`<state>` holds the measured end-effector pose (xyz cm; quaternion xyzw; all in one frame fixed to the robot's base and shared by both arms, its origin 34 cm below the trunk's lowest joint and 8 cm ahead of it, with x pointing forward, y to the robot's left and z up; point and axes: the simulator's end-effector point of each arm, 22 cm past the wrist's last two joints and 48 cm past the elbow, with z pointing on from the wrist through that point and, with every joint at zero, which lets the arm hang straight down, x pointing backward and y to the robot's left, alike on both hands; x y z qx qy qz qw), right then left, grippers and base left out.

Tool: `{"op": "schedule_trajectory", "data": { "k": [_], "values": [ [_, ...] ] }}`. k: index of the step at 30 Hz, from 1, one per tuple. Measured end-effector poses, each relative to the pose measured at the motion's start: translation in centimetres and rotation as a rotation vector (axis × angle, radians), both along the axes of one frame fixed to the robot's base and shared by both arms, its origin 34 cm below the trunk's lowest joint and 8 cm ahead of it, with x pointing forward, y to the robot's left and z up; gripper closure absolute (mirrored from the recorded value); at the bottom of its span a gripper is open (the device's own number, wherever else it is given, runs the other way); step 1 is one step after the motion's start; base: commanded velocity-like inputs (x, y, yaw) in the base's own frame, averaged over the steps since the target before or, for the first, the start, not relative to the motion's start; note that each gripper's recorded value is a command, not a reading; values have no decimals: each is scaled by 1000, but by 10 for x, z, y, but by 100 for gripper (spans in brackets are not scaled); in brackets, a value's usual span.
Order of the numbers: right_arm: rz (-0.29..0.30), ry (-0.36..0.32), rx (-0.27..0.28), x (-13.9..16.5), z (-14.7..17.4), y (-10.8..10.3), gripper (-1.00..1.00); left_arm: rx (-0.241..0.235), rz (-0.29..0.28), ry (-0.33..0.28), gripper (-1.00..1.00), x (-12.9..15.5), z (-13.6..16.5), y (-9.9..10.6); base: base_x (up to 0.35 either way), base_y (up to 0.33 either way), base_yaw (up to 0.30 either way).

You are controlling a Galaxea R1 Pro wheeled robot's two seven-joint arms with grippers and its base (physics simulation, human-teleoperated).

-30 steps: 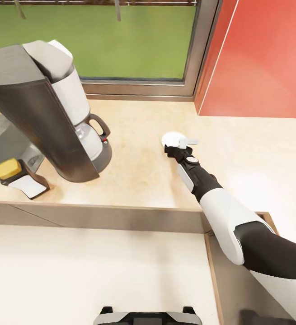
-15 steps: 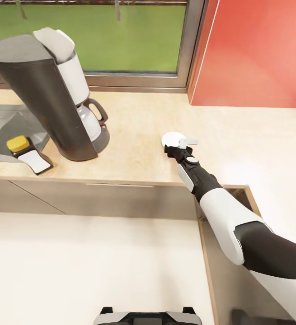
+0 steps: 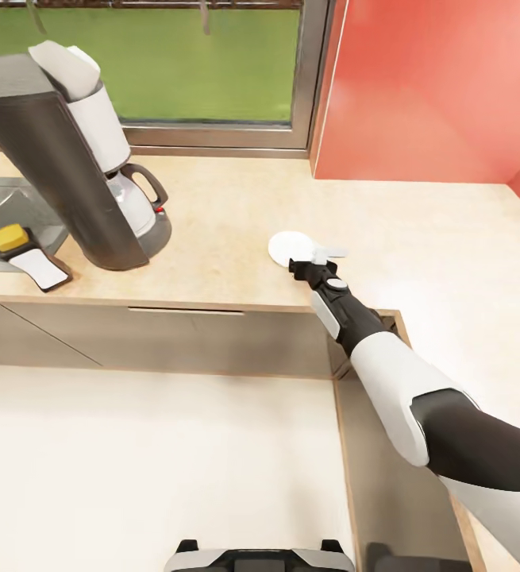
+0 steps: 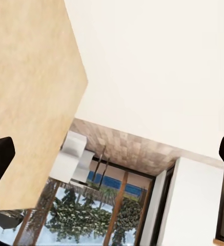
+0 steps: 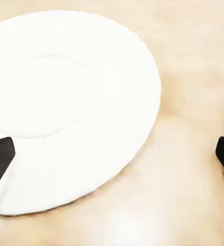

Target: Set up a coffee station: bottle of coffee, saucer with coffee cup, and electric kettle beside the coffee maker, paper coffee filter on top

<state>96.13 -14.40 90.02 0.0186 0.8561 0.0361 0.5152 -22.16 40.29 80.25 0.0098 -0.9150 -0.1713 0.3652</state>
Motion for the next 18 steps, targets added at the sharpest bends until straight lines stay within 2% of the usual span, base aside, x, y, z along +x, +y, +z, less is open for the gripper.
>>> {"op": "schedule_trajectory", "data": {
  "k": [18],
  "values": [
    [3,-2,-6,0,0,0,-100,0,1,0,-100,0,0,-1,0,-14,0]
  ]
}}
